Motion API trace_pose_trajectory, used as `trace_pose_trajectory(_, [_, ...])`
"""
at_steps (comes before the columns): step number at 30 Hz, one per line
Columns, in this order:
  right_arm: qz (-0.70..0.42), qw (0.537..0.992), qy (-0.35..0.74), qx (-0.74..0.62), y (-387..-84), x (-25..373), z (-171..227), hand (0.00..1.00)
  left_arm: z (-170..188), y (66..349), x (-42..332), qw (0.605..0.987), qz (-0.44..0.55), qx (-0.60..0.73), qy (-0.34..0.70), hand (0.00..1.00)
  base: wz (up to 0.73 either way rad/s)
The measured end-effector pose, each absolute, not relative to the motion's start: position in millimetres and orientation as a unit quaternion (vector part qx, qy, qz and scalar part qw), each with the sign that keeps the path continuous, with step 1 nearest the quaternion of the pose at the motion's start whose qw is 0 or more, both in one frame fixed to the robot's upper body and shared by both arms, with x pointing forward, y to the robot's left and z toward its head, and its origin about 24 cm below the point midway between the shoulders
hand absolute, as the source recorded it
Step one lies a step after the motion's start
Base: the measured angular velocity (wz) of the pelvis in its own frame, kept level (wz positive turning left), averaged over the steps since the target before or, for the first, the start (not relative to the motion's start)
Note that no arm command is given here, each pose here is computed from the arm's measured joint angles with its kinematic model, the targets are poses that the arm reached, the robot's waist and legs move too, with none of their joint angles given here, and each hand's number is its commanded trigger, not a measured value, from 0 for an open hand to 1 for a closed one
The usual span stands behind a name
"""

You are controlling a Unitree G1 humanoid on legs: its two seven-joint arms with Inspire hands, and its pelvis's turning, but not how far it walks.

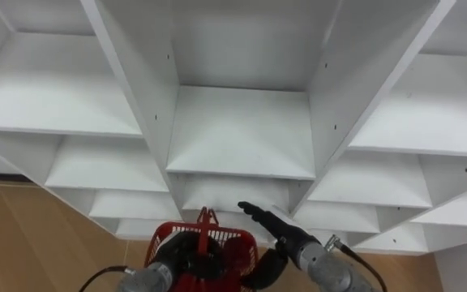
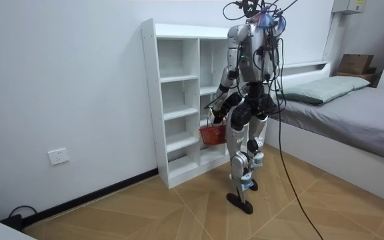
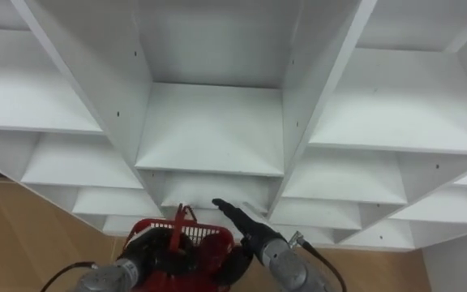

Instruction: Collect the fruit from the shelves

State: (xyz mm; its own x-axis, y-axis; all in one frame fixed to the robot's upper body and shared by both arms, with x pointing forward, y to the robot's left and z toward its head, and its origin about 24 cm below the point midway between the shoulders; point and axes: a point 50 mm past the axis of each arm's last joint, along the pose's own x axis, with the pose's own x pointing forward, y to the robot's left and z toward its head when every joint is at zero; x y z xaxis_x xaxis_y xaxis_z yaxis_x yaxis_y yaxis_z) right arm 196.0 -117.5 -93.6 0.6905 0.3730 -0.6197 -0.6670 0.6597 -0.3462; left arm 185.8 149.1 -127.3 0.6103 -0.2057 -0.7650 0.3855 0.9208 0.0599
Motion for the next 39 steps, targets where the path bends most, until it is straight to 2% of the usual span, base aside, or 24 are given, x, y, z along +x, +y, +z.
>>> trace_pose_trajectory(7, [0.244, 0.878, 0.287, -0.295, -147.9, 177.8, -103.1, 0.00, -140.0, 173.3, 154.1, 0.862, -0.163, 0.186, 0.443, 1.00, -0.04])
trace_pose_trajectory(12, [0.172, 0.885, 0.344, -0.263, -177.9, 151.4, -119.0, 0.00, -150.1, 191.3, 120.6, 0.854, -0.100, 0.179, 0.479, 1.00, 0.01])
trace_pose_trajectory(16, [0.124, 0.884, 0.384, -0.235, -193.7, 129.4, -128.3, 0.00, -152.6, 204.3, 107.3, 0.854, -0.038, 0.158, 0.494, 1.00, 0.00])
trace_pose_trajectory(26, [-0.025, 0.849, 0.510, -0.132, -234.1, 68.2, -152.8, 0.00, -155.6, 229.1, 77.9, 0.835, 0.041, 0.158, 0.525, 1.00, 0.00])
trace_pose_trajectory(31, [-0.081, 0.805, 0.577, -0.116, -250.7, 35.4, -159.9, 0.00, -157.0, 241.3, 55.1, 0.810, 0.094, 0.169, 0.554, 1.00, 0.00])
trace_pose_trajectory(36, [-0.040, 0.735, 0.660, -0.150, -248.2, -4.8, -166.2, 0.00, -157.5, 250.0, 38.1, 0.785, 0.110, 0.180, 0.583, 1.00, -0.05])
trace_pose_trajectory(39, [-0.009, 0.711, 0.684, -0.164, -245.1, -12.1, -167.7, 0.00, -158.9, 249.6, 32.0, 0.776, 0.107, 0.181, 0.595, 1.00, -0.13])
